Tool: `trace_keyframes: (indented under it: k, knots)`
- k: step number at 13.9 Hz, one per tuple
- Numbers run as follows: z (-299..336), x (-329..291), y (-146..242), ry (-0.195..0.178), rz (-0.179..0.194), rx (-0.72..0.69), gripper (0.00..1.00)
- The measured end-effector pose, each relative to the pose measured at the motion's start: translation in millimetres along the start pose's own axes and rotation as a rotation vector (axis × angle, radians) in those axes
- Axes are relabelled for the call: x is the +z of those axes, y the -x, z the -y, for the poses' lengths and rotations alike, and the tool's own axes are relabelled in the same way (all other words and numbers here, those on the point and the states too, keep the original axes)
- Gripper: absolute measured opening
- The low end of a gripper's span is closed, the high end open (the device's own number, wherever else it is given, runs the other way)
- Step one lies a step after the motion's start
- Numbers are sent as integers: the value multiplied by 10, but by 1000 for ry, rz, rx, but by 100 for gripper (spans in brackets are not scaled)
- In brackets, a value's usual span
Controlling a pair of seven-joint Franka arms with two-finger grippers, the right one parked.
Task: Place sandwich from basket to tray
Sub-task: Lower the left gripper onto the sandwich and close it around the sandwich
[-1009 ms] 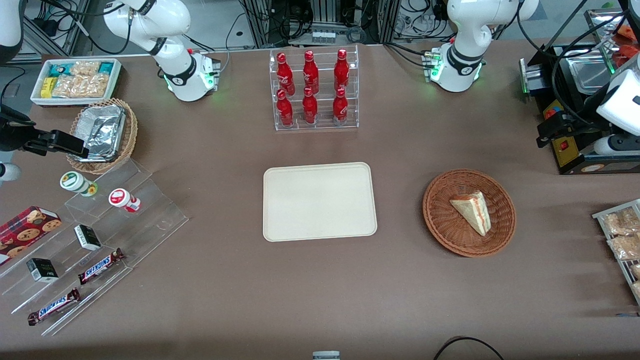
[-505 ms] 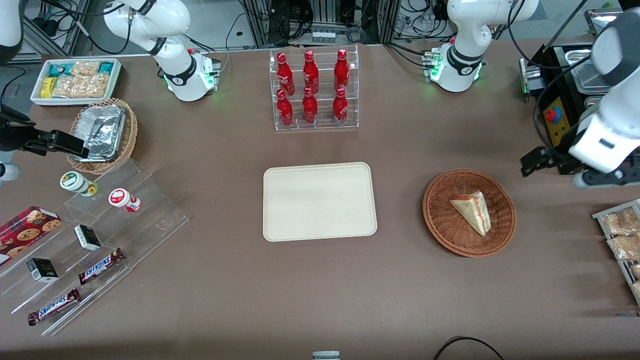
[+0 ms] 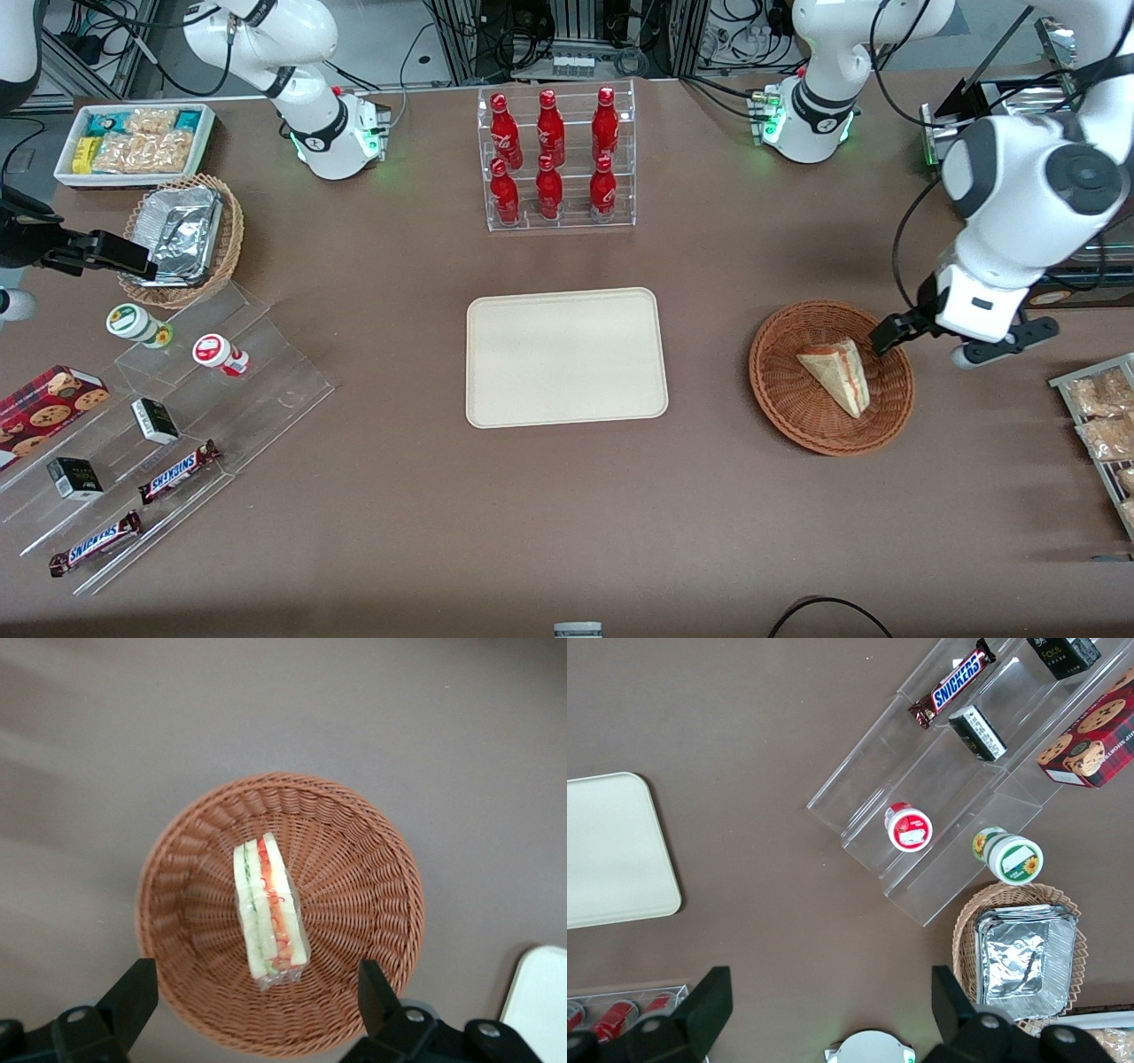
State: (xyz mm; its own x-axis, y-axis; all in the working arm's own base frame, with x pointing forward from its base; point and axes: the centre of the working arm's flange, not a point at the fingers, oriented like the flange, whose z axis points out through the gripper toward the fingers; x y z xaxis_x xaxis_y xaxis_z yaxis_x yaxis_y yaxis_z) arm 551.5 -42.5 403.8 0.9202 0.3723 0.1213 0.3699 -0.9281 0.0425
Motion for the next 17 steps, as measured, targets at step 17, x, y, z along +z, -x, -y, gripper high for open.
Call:
trace_keyframes:
  k: [17]
  knots:
    - [-29,1381,355,-15,65,-100,100]
